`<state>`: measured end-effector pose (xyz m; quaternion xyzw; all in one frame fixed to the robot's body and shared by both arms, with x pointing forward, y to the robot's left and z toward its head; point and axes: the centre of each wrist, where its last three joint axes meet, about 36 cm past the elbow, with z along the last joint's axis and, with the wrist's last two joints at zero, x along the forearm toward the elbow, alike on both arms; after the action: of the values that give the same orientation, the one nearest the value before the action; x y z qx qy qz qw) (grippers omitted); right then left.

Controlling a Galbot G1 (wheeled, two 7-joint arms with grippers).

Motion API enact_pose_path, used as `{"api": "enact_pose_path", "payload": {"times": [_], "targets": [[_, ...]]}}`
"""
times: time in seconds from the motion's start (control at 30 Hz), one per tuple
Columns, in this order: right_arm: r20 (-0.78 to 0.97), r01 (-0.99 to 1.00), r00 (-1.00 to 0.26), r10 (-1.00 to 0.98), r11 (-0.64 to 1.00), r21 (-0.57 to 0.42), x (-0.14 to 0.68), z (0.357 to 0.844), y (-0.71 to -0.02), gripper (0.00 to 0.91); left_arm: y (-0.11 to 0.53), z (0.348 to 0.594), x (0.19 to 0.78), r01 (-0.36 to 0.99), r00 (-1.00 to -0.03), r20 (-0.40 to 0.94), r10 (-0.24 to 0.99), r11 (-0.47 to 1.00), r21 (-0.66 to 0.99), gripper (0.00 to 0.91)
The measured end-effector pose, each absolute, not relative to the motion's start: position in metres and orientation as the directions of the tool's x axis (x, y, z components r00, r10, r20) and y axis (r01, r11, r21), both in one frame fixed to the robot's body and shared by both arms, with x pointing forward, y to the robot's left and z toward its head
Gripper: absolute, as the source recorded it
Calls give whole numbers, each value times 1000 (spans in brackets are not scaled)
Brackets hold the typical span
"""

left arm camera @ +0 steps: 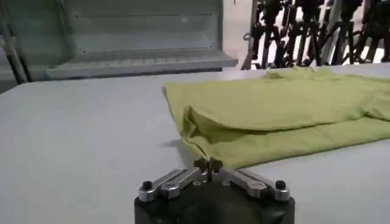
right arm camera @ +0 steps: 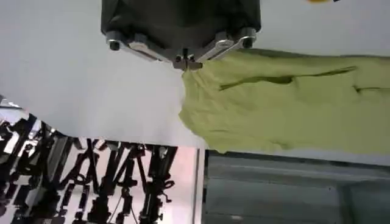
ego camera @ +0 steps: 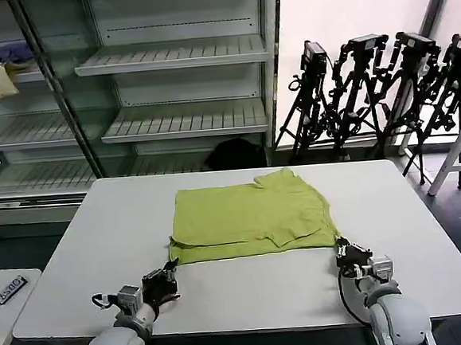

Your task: Fold and organize the clothes.

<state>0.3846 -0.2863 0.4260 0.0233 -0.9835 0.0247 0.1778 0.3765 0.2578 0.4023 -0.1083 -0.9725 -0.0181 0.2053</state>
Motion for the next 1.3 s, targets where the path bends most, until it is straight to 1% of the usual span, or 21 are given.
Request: {"api": "enact_pose_path", "payload": {"times": [0.13, 0.43, 0.53, 0.7, 0.93, 1.2, 1.23, 1.27, 1.3], "targets": [[345, -65, -937, -53, 998, -23, 367, 437, -281, 0, 262, 407, 370, 218, -895, 394, 208, 976, -19, 0], [368, -73, -927, -67, 997, -3, 316, 451, -261, 0, 280, 439, 338, 225, -911, 354, 212, 974, -4, 0], [393, -68, -917, -64, 998, 5, 302, 450, -254, 0, 287, 445, 327, 224, -913, 351, 207, 975, 9, 0], [423, -69, -904, -69, 997, 15, 284, 450, -244, 0, 298, 446, 310, 214, -914, 358, 189, 976, 30, 0], [449, -78, -890, -75, 997, 11, 265, 453, -234, 0, 310, 440, 293, 184, -914, 375, 153, 982, 48, 0], [460, -82, -885, -74, 997, 2, 258, 453, -224, 0, 317, 436, 278, 182, -908, 395, 139, 980, 74, 0], [459, -81, -885, -72, 997, 1, 258, 454, -223, 756, 316, 436, 276, 186, -907, 396, 141, 980, 76, 10], [458, -79, -886, -70, 997, 0, 257, 455, -223, 907, 316, 435, 274, 188, -907, 397, 142, 979, 80, 695], [457, -77, -887, -67, 997, -2, 256, 456, -222, 907, 315, 435, 272, 188, -907, 398, 140, 979, 83, 907]]}}
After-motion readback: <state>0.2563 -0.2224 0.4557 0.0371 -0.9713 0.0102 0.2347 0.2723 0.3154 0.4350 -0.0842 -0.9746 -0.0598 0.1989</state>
